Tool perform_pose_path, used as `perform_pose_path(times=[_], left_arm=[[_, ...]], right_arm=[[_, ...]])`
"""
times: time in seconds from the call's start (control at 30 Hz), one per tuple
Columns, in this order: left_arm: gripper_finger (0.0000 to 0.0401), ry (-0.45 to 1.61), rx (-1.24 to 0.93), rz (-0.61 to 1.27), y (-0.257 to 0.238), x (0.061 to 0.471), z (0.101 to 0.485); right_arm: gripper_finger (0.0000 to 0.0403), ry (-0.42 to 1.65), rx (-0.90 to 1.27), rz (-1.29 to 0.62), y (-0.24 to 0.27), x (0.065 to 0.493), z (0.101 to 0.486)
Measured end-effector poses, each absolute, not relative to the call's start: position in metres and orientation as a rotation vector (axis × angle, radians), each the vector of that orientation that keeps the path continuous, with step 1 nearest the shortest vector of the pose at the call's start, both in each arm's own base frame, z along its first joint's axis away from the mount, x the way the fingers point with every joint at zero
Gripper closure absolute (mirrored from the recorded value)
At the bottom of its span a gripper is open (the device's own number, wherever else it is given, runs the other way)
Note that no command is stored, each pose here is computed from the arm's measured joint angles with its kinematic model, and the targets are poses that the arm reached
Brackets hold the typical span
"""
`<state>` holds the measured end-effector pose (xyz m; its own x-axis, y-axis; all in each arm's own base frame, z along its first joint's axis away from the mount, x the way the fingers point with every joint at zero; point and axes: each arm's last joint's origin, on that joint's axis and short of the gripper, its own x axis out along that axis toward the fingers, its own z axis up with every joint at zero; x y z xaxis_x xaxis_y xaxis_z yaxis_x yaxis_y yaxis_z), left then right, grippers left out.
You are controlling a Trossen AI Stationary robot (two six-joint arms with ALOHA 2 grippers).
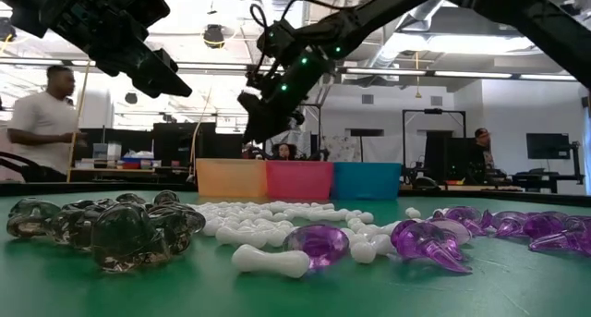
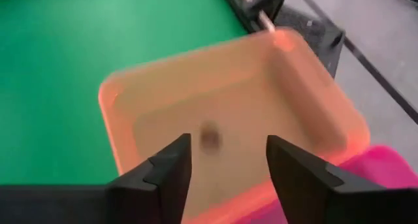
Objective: Sort Halloween decoration
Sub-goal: Put the transparent black skull toy into the orange bin, then put the white bone toy into the blue bin
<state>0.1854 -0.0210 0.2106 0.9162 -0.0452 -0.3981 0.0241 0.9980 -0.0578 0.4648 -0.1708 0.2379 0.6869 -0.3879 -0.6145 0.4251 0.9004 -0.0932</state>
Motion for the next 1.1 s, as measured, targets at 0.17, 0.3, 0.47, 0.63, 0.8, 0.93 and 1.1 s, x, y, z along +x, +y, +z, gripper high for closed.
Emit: perform_pose_path(times=[0.17,0.3,0.47,0.63,0.8,0.93,1.1], left_arm=[[0.0222,0.413,-0.058,-0.035,-0.021,0.185,0.21],[0.0222,0.412,-0.058,-0.035,-0.021,0.185,0.211],[0.0222,0.41,-0.061,-0.038,-0.021,0.185,0.211],[0.0222,0.408,-0.066,-0.037,-0.021,0.185,0.211],[0.0222,0.408,-0.076,-0.036,-0.021,0.185,0.211],[0.0222,0.408,-0.076,-0.036,-0.021,0.185,0.211],[0.0222,0.408,-0.06,-0.041,-0.021,0.185,0.211]], right_arm=[[0.0181,0.706,-0.029,-0.41,-0.156,0.442,0.282],[0.0193,0.785,-0.078,-0.351,-0.129,0.404,0.331],[0.0202,0.852,-0.064,-0.277,-0.079,0.35,0.382],[0.0208,0.92,0.049,-0.219,-0.023,0.3,0.405],[0.0212,0.986,0.158,-0.333,0.031,0.262,0.388],[0.0212,1.022,0.25,-0.435,0.068,0.24,0.351],[0.0212,1.014,0.191,-0.429,0.103,0.233,0.294]])
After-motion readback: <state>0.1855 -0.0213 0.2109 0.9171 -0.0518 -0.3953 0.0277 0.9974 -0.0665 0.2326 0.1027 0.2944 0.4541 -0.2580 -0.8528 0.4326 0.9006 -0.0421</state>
